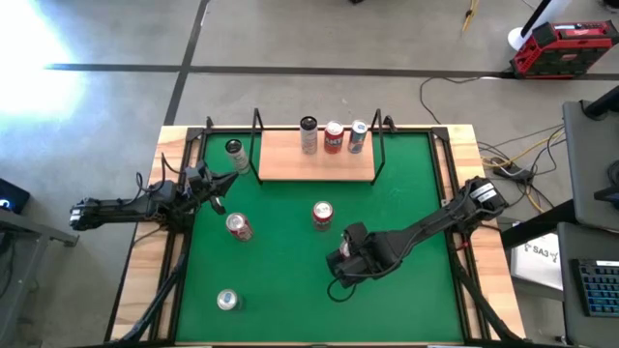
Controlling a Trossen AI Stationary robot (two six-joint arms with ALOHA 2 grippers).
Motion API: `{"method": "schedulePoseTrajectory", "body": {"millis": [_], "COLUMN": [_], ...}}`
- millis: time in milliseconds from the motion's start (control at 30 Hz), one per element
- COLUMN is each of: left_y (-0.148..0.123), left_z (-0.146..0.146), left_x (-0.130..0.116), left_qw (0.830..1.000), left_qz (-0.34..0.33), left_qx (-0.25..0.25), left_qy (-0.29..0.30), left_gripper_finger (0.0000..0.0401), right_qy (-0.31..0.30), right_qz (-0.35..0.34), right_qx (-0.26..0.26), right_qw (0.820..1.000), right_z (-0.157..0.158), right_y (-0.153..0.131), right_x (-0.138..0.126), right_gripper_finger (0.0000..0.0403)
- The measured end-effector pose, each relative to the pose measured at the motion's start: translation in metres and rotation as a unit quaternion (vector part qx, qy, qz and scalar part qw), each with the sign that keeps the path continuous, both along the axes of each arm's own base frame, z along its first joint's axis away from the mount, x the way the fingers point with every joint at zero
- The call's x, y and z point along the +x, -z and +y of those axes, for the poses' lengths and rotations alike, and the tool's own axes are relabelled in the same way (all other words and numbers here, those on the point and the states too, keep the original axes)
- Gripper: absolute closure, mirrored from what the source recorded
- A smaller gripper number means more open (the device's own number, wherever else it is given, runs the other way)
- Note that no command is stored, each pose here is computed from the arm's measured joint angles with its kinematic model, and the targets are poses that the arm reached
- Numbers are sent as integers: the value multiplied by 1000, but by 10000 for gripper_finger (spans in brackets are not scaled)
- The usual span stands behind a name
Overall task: Place canned beverage on shelf
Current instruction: Put the bottom red-white soda can on the shelf
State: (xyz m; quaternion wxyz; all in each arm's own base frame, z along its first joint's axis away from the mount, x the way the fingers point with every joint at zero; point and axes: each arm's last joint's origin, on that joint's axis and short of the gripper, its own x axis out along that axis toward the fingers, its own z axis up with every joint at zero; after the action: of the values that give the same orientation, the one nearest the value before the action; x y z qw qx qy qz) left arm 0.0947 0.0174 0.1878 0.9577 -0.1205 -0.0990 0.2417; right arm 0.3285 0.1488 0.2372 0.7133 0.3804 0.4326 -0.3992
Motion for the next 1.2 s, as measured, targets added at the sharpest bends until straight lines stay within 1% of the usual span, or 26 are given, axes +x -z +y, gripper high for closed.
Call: {"method": "schedulePoseTrajectory", "body": {"millis": [133, 233, 333, 667, 867, 1100, 1200], "left_y": [0, 0, 0, 0, 0, 0, 0], "left_z": [0, 0, 0, 0, 0, 0, 0], "left_x": [0, 0, 0, 0, 0, 0, 0], "left_qw": [1000, 1000, 1000, 1000, 1000, 1000, 1000], "left_qz": [0, 0, 0, 0, 0, 0, 0], "left_qx": [0, 0, 0, 0, 0, 0, 0], "left_qy": [0, 0, 0, 0, 0, 0, 0], "left_gripper_finger": [401, 401, 401, 401, 401, 401, 401], "right_qy": [54, 76, 105, 185, 226, 257, 258], "right_qz": [-1, 6, 2, -17, -8, 4, 4], "right_qx": [40, 68, 80, 95, 97, 107, 107], "right_qw": [998, 995, 991, 978, 969, 960, 960], "right_z": [0, 2, 2, -6, -12, -12, -12], "right_y": [1, 1, 1, 1, 13, 23, 24], "right_x": [0, -1, -1, 2, 9, 13, 13], "right_gripper_finger": [7, 7, 7, 7, 7, 8, 17]}}
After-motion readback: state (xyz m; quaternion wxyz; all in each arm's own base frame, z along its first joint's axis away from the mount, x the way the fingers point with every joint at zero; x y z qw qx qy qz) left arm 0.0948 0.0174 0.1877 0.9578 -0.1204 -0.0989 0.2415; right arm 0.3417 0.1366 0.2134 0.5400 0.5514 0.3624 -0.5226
